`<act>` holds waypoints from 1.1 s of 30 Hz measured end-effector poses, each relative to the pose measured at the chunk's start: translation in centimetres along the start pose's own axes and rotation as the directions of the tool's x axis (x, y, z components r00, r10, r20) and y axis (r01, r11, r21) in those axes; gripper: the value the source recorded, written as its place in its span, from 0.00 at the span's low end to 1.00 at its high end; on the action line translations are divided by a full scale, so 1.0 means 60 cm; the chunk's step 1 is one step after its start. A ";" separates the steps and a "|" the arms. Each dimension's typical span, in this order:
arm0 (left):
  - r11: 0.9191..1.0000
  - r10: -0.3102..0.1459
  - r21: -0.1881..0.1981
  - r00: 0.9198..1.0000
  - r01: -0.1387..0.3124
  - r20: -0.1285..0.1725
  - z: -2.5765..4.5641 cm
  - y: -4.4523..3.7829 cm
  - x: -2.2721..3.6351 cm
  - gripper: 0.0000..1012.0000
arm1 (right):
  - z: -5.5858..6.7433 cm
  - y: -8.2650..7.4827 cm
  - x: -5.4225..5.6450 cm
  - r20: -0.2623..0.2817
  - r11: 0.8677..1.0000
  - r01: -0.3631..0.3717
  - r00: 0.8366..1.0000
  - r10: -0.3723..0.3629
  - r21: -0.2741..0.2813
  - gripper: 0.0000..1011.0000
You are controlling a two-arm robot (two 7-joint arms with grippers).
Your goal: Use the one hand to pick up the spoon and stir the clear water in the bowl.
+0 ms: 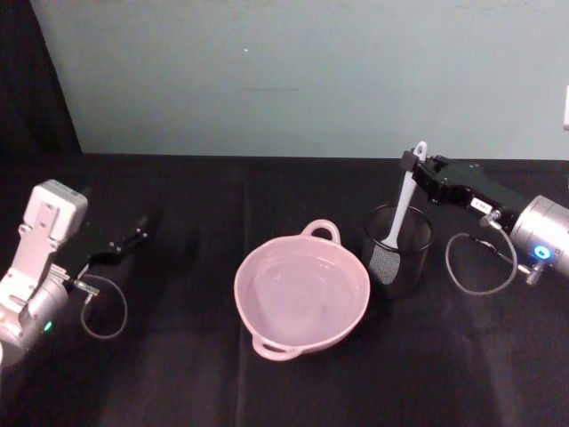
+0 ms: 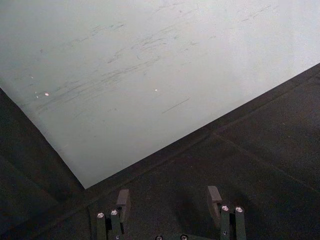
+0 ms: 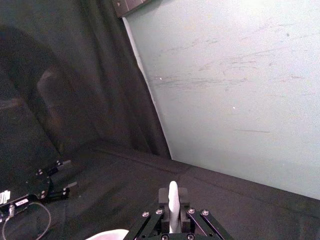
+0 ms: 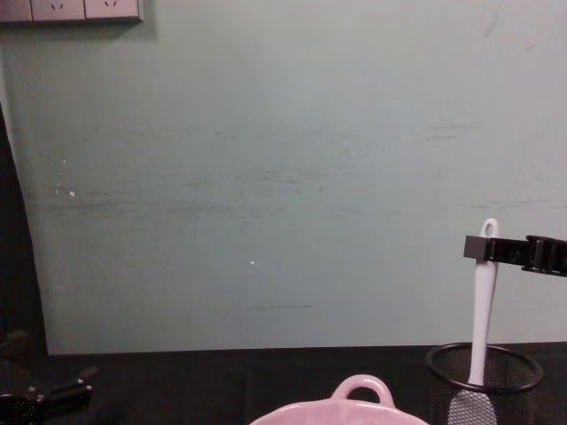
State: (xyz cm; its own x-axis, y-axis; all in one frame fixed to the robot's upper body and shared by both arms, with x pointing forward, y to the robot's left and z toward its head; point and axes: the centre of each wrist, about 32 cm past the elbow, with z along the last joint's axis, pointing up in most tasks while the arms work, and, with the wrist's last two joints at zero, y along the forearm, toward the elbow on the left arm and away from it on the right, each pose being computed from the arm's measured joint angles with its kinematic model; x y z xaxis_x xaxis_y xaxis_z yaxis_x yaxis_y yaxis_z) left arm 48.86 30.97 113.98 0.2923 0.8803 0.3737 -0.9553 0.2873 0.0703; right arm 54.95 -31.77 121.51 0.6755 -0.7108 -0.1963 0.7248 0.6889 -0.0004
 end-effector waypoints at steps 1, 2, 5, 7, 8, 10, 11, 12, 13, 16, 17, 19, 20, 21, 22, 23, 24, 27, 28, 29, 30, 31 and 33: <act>1.000 0.000 0.000 1.000 0.000 0.000 0.000 0.000 0.0000 0.99 | -0.002 -0.001 0.001 -0.006 1.000 0.002 1.000 -0.002 0.002 0.11; 1.000 0.000 0.000 1.000 0.000 0.000 0.000 0.000 0.0000 0.99 | -0.003 -0.001 0.002 -0.009 1.000 0.003 1.000 -0.003 0.003 0.11; 1.000 0.000 0.000 1.000 0.000 0.000 0.000 0.000 0.0000 0.99 | -0.010 -0.002 0.005 -0.032 1.000 0.008 0.999 -0.008 0.009 0.15; 1.000 0.000 0.000 1.000 0.000 0.000 0.000 0.000 0.0000 0.99 | -0.014 -0.002 0.007 -0.046 1.000 0.010 0.999 -0.009 0.013 0.22; 1.000 0.000 0.000 1.000 0.000 0.000 0.000 0.000 0.0000 0.99 | -0.017 -0.004 0.010 -0.063 1.000 0.013 0.998 -0.012 0.018 0.28; 1.000 0.000 0.000 1.000 0.000 0.000 0.000 0.000 0.0000 0.99 | -0.021 -0.005 0.012 -0.080 1.000 0.018 0.997 -0.016 0.023 0.32; 1.000 0.000 0.000 1.000 0.000 0.000 0.000 0.000 0.0000 0.99 | -0.023 -0.006 0.014 -0.087 0.999 0.021 0.996 -0.019 0.024 0.34; 1.000 0.000 0.000 1.000 0.000 0.000 0.000 0.000 0.0000 0.99 | -0.026 -0.008 0.016 -0.100 0.999 0.027 0.995 -0.024 0.027 0.40; 1.000 0.000 0.000 1.000 0.000 0.000 0.000 0.000 0.0000 0.99 | -0.028 -0.009 0.017 -0.105 0.999 0.030 0.994 -0.027 0.027 0.42; 1.000 0.000 0.000 1.000 0.000 0.000 0.000 0.000 0.0000 0.99 | -0.035 -0.014 0.023 -0.122 0.999 0.043 0.992 -0.039 0.028 0.52; 1.000 0.000 0.000 1.000 0.000 0.000 0.000 0.000 0.0000 0.99 | -0.036 -0.015 0.024 -0.124 0.999 0.045 0.991 -0.041 0.028 0.54; 1.000 0.000 0.000 1.000 0.000 0.000 0.000 0.000 0.0000 0.99 | -0.040 -0.017 0.027 -0.132 0.998 0.053 0.990 -0.049 0.025 0.60; 1.000 0.000 0.000 1.000 0.000 0.000 0.000 0.000 0.0000 0.99 | -0.042 -0.018 0.028 -0.134 0.998 0.055 0.990 -0.052 0.024 0.64; 1.000 0.000 0.000 1.000 0.000 0.000 0.000 0.000 -0.0001 0.99 | -0.044 -0.019 0.029 -0.136 0.998 0.060 0.989 -0.056 0.021 0.68; 1.000 0.000 0.000 1.000 0.000 0.000 0.000 0.000 0.0000 0.99 | -0.044 -0.019 0.029 -0.136 0.998 0.060 0.989 -0.056 0.021 0.68; 1.000 0.000 0.000 1.000 0.000 0.000 0.000 0.000 0.0000 0.99 | -0.046 -0.020 0.030 -0.138 0.998 0.063 0.989 -0.060 0.018 0.72; 1.000 0.000 0.000 1.000 0.000 0.000 0.000 0.000 0.0000 0.99 | -0.047 -0.020 0.030 -0.139 0.998 0.065 0.988 -0.062 0.016 0.76; 1.000 0.000 0.000 1.000 0.000 0.000 0.000 0.000 0.0000 0.99 | -0.050 -0.021 0.030 -0.140 0.998 0.068 0.988 -0.066 0.011 0.85; 1.000 0.000 0.000 1.000 0.000 0.000 0.000 0.000 0.0000 0.99 | -0.051 -0.021 0.030 -0.139 0.997 0.072 0.988 -0.070 0.007 0.89; 1.000 0.000 0.000 1.000 0.000 0.000 0.000 0.000 0.0000 0.99 | -0.052 -0.022 0.030 -0.138 0.997 0.074 0.988 -0.073 0.006 0.89; 1.000 0.000 0.000 1.000 0.000 0.000 0.000 0.000 0.0000 0.99 | -0.052 -0.022 0.030 -0.138 0.997 0.076 0.988 -0.075 0.004 0.93; 1.000 0.000 0.000 1.000 0.000 0.000 0.000 0.000 0.0000 0.99 | -0.053 -0.023 0.030 -0.137 0.997 0.082 0.987 -0.081 0.000 0.96; 1.000 0.000 0.000 1.000 0.000 0.000 0.000 0.000 0.0000 0.99 | -0.052 -0.025 0.029 -0.133 0.996 0.087 0.987 -0.087 -0.004 0.99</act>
State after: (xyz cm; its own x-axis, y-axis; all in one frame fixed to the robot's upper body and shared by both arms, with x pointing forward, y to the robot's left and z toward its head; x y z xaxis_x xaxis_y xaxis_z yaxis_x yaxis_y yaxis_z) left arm 48.86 30.96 113.98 0.2923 0.8803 0.3737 -0.9552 0.2874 0.0703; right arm 54.63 -33.58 118.08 0.5857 -0.7430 -0.3239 0.7806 0.6247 -0.0215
